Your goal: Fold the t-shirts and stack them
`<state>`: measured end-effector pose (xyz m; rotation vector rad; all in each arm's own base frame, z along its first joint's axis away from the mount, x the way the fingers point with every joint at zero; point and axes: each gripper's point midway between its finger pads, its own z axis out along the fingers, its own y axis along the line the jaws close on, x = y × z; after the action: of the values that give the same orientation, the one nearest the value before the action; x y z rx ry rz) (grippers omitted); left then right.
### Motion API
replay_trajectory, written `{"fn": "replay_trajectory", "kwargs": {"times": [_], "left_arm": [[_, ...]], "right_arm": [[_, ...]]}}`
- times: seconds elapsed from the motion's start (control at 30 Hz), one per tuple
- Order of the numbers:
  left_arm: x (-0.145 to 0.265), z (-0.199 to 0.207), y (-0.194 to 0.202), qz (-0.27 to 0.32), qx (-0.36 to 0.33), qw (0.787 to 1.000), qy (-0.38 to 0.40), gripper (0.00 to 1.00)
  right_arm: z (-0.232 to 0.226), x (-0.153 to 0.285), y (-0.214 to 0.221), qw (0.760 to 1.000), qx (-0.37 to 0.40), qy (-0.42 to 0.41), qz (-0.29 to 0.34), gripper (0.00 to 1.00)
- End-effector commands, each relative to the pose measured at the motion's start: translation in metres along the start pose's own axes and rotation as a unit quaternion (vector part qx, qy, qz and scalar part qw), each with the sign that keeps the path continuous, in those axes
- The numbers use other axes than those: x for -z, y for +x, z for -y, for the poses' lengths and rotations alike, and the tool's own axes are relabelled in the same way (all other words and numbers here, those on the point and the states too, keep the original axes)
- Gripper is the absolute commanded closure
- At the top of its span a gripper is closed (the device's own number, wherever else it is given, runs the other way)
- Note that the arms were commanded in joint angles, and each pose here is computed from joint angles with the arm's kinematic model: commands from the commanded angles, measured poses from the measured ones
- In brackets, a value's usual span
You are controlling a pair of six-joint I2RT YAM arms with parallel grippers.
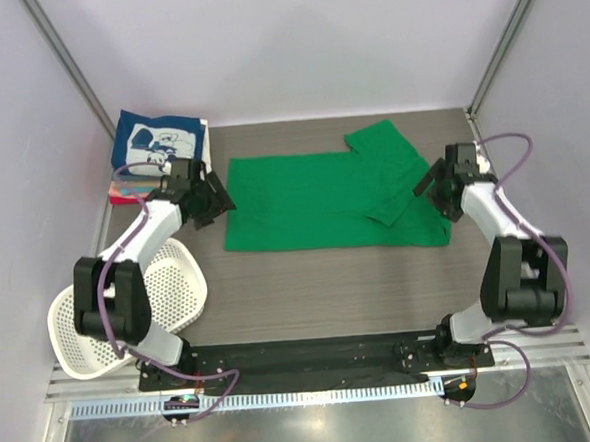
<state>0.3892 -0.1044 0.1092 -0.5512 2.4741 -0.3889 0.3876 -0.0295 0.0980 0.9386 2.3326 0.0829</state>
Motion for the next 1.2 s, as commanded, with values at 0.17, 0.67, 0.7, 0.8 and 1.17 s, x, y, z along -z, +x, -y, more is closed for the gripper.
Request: {"fn": "replay_trajectory", "kwargs": {"times": [0.17,0.67,0.7,0.8,1.17], "left_arm": [[0.004,-0.015,0.062,-0.016,0.022,0.999,0.026,0.32],[-0.037,-0.038,0.090,-0.034,0.057,0.998,0.002,0.41],[-0.039,-0.038,0.090,-0.034,0.060,0.998,0.000,0.42],[-0.046,-0.040,0.090,-0.035,0.063,0.997,-0.004,0.58],[0.005,-0.005,0.027,0.064,0.083,0.994,0.030,1.00]], "right_arm": [[0.041,0.040,0.056,0.998,-0.054,-0.037,0.021,0.24],[0.079,-0.013,0.078,0.994,-0.098,-0.012,-0.042,0.47],[0.083,-0.016,0.083,0.994,-0.097,-0.006,-0.047,0.47],[0.088,-0.022,0.087,0.993,-0.105,0.000,-0.049,0.53],[0.040,0.031,-0.019,0.990,-0.104,-0.065,0.075,0.99]]}}
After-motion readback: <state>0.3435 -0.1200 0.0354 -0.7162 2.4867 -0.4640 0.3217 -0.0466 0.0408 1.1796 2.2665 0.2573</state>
